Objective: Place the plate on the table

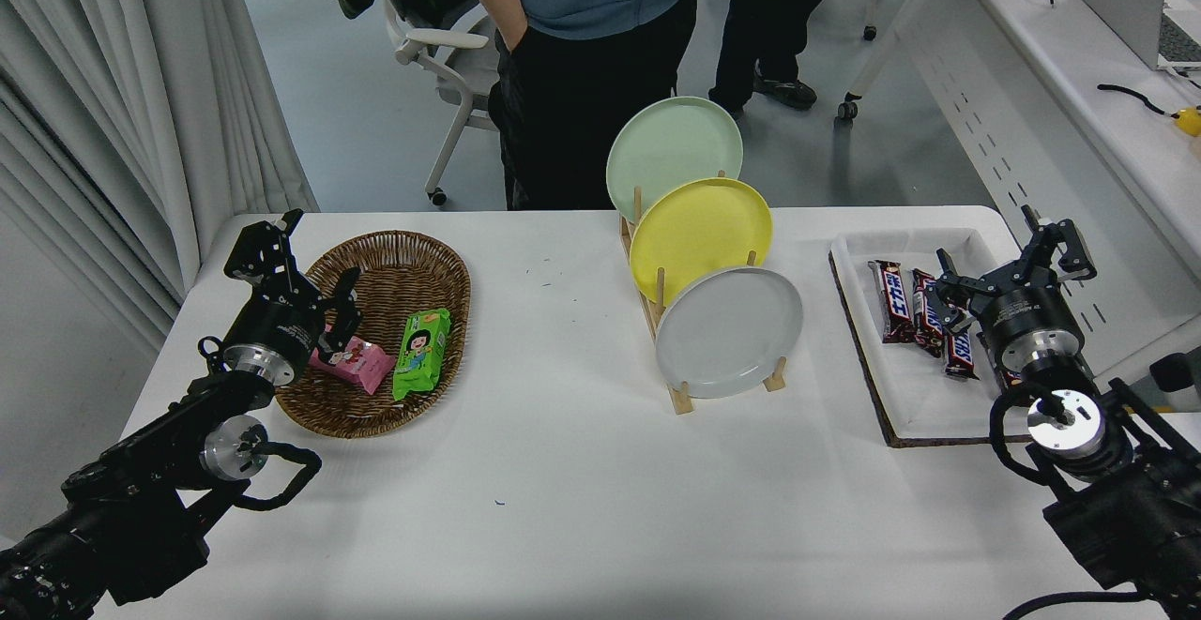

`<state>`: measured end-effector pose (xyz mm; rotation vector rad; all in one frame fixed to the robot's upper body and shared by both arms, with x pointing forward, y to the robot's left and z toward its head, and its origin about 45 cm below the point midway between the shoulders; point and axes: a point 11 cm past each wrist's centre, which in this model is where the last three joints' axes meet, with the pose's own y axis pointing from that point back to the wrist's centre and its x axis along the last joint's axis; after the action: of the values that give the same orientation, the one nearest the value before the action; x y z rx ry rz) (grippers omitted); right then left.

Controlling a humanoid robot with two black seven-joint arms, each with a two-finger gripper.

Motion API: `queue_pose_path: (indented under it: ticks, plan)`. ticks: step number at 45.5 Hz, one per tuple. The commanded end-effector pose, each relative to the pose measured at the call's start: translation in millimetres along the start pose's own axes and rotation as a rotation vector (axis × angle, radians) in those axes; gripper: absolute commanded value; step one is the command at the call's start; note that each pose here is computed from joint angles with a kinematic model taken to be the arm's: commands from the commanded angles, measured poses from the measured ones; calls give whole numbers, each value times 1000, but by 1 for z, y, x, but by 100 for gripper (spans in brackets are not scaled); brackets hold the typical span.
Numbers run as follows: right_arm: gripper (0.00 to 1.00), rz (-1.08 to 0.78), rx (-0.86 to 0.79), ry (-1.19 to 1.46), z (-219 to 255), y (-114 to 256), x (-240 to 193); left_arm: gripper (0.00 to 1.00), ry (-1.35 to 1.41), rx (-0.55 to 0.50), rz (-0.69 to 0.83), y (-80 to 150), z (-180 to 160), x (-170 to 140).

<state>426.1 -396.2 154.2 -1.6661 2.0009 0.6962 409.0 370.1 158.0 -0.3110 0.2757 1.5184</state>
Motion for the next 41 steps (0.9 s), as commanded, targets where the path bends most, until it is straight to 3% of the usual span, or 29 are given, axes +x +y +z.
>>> queue_pose_path:
  ticks: [1, 41]
  plan:
    - [99, -3, -13, 8, 4, 1, 0, 100, -1, -4, -1, 0, 0, 0]
    - [99, -42, 3, 3, -1, -14, -28, 100, -5, -17, -1, 0, 2, 0]
